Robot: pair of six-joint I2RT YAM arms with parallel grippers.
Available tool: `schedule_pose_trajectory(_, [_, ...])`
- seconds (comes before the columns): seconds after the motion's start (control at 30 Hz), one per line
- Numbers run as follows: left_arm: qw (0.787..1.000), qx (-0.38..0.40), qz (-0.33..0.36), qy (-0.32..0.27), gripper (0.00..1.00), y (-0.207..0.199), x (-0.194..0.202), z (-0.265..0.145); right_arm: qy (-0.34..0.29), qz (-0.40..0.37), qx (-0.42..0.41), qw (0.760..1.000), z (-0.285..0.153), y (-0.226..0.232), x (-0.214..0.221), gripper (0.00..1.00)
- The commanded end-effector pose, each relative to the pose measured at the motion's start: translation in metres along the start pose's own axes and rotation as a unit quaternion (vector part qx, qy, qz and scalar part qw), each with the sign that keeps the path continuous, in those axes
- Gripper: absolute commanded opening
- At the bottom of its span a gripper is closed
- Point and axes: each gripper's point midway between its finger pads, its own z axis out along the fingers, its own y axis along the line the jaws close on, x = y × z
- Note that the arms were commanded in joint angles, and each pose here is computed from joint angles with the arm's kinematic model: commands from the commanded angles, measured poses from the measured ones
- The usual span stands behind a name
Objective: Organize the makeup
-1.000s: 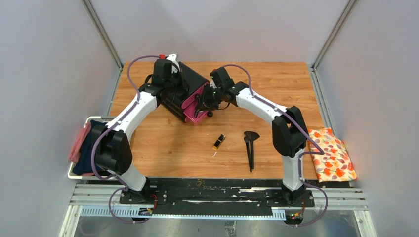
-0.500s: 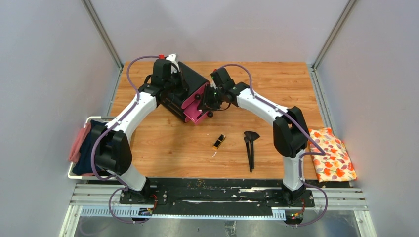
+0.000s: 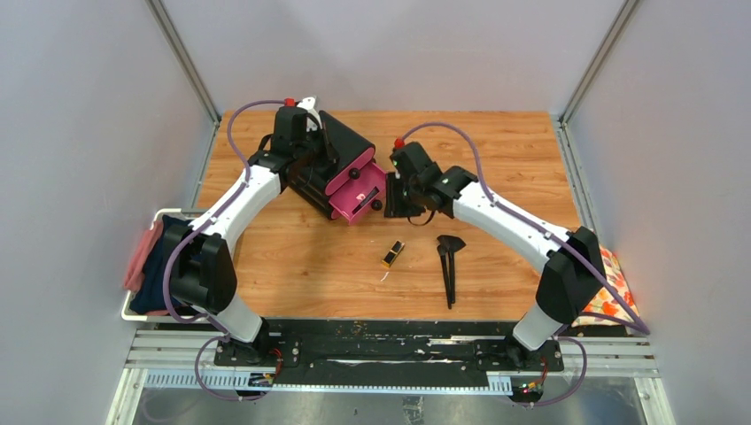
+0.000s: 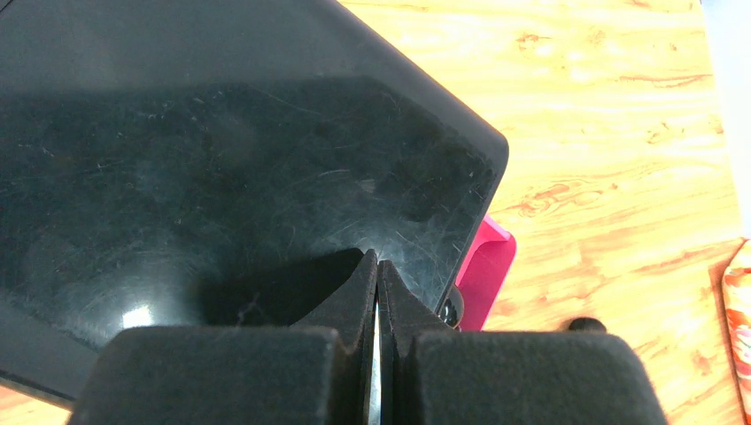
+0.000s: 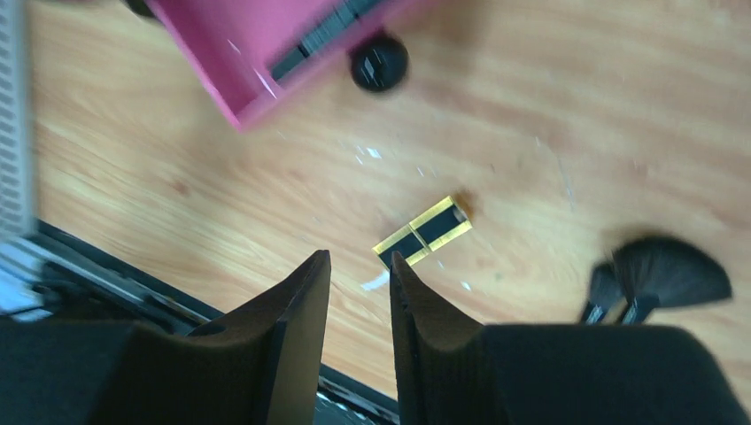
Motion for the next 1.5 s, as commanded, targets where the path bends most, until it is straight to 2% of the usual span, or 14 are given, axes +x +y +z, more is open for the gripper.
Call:
schedule_pose_trajectory(0.0, [0.998,-0.024,-0.012,0.055,0.00,0.016,0.033,0.000,0.090,-0.041,0.082,0.992,0.013,-0.038,0.077,0.35])
schedule_pose_trajectory(0.07, [0.998,-0.023,-0.012,0.055,0.00,0.016,0.033,0.000,0.107,-0.047,0.087,0.989,0.019,-0.040,0.098,0.39])
schedule_pose_trajectory(0.17, [0.998,-0.022,-0.012,0.056,0.00,0.016,0.032,0.000,0.131,-0.044,0.095,0.986,0.030,-0.044,0.122,0.40])
schedule_pose_trajectory(0.33, [0.998,-0.021,-0.010,0.054,0.00,0.015,0.031,-0.002,0.146,-0.043,0.102,0.983,0.045,-0.047,0.138,0.40])
schedule_pose_trajectory(0.77, [0.998,-0.023,-0.007,0.055,0.00,0.016,0.032,-0.001,0.160,-0.048,0.111,0.980,0.082,-0.042,0.137,0.39])
schedule_pose_trajectory(0.97, [0.998,-0.021,-0.009,0.056,0.00,0.017,0.035,-0.001,0.143,-0.046,0.127,0.980,0.079,-0.048,0.133,0.38])
schedule_pose_trajectory(1.2, [0.998,-0.023,-0.009,0.057,0.00,0.018,0.038,-0.003,0.119,-0.081,0.173,0.974,0.062,-0.068,0.117,0.39])
schedule_pose_trajectory(1.47, [0.998,-0.019,-0.013,0.058,0.00,0.017,0.039,-0.003,0.125,-0.072,0.175,0.974,0.075,-0.069,0.111,0.38])
